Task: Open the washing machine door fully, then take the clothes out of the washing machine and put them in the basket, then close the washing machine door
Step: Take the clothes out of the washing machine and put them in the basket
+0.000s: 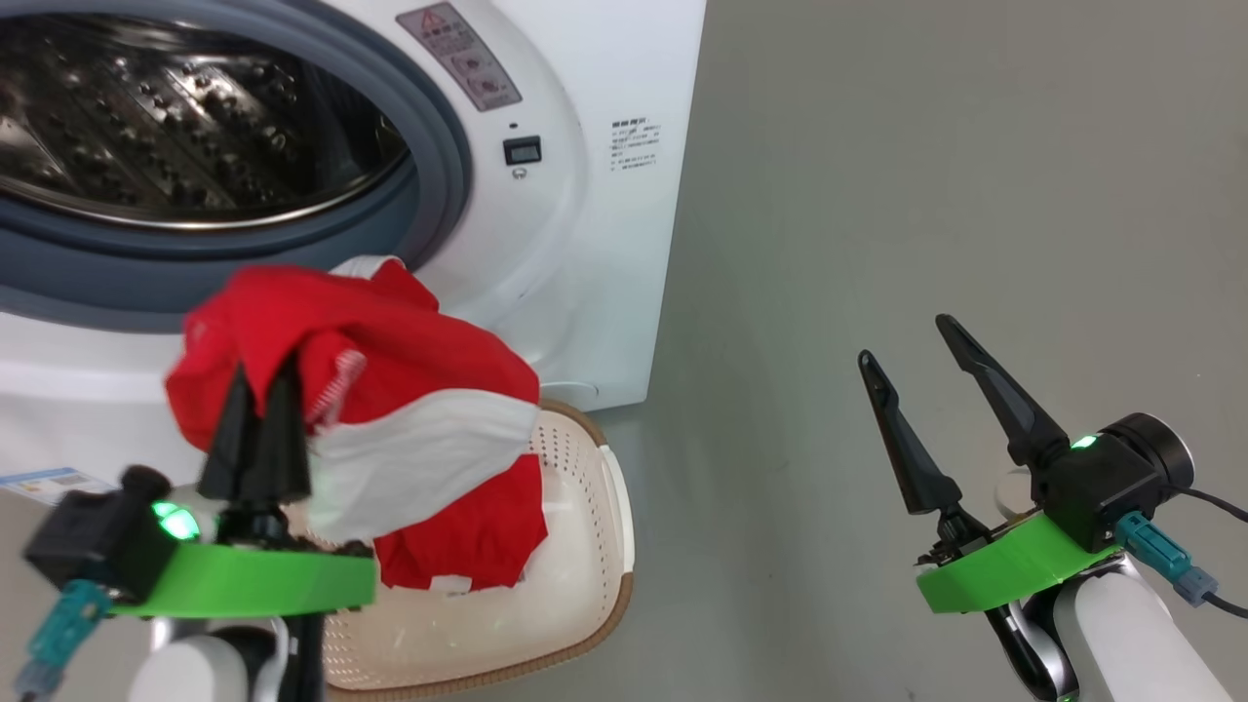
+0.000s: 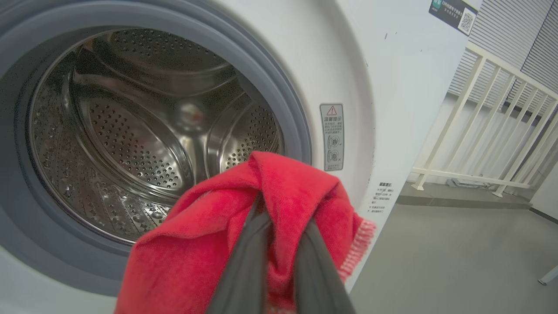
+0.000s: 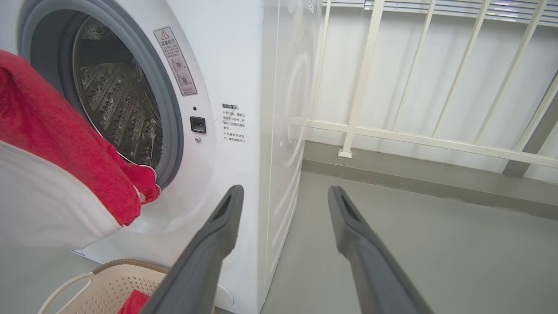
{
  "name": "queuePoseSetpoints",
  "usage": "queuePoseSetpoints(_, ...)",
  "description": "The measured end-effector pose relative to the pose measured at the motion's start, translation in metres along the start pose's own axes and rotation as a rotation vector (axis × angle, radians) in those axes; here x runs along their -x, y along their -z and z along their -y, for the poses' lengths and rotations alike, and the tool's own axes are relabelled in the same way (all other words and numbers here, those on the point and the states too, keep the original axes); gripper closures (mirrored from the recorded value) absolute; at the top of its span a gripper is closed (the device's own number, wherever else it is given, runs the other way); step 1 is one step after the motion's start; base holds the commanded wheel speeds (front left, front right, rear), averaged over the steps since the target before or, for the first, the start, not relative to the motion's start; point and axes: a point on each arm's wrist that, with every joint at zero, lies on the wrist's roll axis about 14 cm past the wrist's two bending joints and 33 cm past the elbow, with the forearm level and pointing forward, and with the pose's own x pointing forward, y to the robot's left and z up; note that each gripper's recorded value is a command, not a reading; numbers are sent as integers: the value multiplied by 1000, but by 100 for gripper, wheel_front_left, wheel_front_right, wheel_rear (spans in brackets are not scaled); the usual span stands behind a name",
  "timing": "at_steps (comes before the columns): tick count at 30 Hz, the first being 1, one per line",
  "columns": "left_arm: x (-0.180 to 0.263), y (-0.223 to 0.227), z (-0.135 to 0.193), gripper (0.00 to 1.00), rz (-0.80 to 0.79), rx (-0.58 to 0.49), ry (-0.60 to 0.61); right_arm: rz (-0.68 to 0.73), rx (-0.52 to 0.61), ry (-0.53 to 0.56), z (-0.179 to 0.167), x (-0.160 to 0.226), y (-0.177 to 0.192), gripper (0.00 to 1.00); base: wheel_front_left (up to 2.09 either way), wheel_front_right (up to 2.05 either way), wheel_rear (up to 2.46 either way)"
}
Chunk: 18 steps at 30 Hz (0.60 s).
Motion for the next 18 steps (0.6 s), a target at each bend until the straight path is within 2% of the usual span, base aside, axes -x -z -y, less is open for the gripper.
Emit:
queuePoseSetpoints(6,7,40,-5,100,-115,24,-29,-22,-6,0,0,-3,9,0,0,0,0)
queuePoseSetpoints(11,18,89,-21,100,-261,11,-89,-47,-17,-1,0,-7,20,0,0,0,0)
queuePoseSetpoints(18,18,151,-34,100,-454,51,-142,-64,-19,-10,1,-20,31,0,0,0,0)
